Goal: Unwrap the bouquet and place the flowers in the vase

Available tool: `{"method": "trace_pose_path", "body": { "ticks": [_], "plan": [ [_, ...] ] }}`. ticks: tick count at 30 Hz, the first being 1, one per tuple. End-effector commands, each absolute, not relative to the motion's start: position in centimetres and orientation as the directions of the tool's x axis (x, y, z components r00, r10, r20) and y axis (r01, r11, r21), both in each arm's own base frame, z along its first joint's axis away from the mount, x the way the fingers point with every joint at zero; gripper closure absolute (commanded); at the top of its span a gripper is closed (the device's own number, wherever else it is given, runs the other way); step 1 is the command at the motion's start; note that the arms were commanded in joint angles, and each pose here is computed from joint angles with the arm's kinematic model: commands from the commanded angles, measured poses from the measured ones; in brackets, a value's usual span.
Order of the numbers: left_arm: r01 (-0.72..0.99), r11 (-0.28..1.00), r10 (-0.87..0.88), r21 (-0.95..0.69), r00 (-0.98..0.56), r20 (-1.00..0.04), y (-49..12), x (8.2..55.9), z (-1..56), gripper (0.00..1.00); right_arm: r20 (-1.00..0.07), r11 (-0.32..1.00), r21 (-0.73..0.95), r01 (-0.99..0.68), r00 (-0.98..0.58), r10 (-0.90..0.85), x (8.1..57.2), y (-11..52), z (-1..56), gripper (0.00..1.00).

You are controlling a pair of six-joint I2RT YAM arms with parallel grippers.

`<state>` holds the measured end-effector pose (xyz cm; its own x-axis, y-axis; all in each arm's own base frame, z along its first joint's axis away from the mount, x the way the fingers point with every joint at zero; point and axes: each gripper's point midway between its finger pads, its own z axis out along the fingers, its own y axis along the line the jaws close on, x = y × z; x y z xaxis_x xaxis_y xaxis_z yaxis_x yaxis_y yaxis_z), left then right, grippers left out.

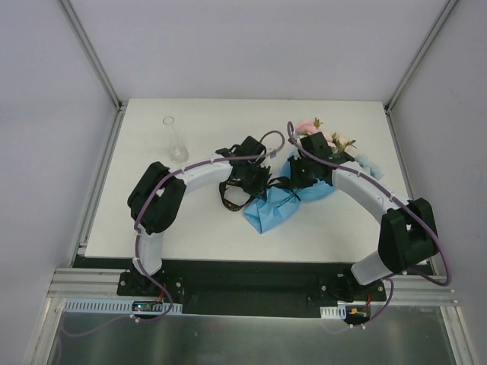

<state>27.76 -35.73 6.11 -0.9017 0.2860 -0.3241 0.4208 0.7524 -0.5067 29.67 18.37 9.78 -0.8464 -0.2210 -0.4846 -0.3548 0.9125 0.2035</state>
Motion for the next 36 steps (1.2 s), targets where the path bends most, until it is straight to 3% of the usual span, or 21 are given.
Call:
{"method": "trace_pose_path", "body": {
  "ticks": [1, 17, 21, 22, 25, 27, 33, 36],
  "plan": [
    [0.382, 0.792, 0.271, -0.476, -0.919, -0.287, -34.6, 27.4, 4.8, 1.0, -0.593, 0.863, 0.366, -0.349, -0.802, -0.073, 31.8, 20.5, 15.2, 0.99],
    [0.426, 0.707, 0.263, -0.564, -0.899, -0.349, -35.9, 26.7, 7.6, 0.96, -0.621, 0.796, 0.521, -0.309, -0.777, 0.105, 37.5, 22.4, 22.9, 0.98],
    [0.431, 0.66, 0.271, -0.616, -0.901, -0.34, -36.8, 26.0, 8.1, 0.93, -0.537, 0.787, 0.541, -0.297, -0.842, 0.051, 37.2, 23.1, 21.3, 0.84],
    [0.434, 0.653, 0.274, -0.621, -0.9, -0.34, -37.0, 25.9, 8.2, 0.92, -0.527, 0.795, 0.534, -0.289, -0.849, 0.046, 36.9, 22.9, 20.9, 0.71],
    [0.44, 0.648, 0.27, -0.621, -0.896, -0.353, -37.0, 25.8, 8.7, 0.88, -0.52, 0.835, 0.483, -0.265, -0.854, 0.029, 35.7, 21.2, 19.0, 0.55],
    [0.455, 0.648, 0.266, -0.611, -0.887, -0.378, -36.8, 26.0, 9.3, 0.81, -0.515, 0.862, 0.438, -0.254, -0.857, 0.009, 35.0, 19.9, 17.4, 0.55],
    [0.505, 0.637, 0.236, -0.582, -0.847, -0.476, -36.0, 26.8, 13.2, 0.58, -0.513, 0.897, 0.279, -0.343, -0.843, -0.163, 33.5, 17.6, 13.4, 0.74],
    [0.506, 0.634, 0.213, -0.584, -0.841, -0.497, -35.8, 27.4, 14.8, 0.62, -0.504, 0.889, 0.147, -0.433, -0.806, -0.31, 33.0, 17.6, 12.0, 0.72]
  ]
}}
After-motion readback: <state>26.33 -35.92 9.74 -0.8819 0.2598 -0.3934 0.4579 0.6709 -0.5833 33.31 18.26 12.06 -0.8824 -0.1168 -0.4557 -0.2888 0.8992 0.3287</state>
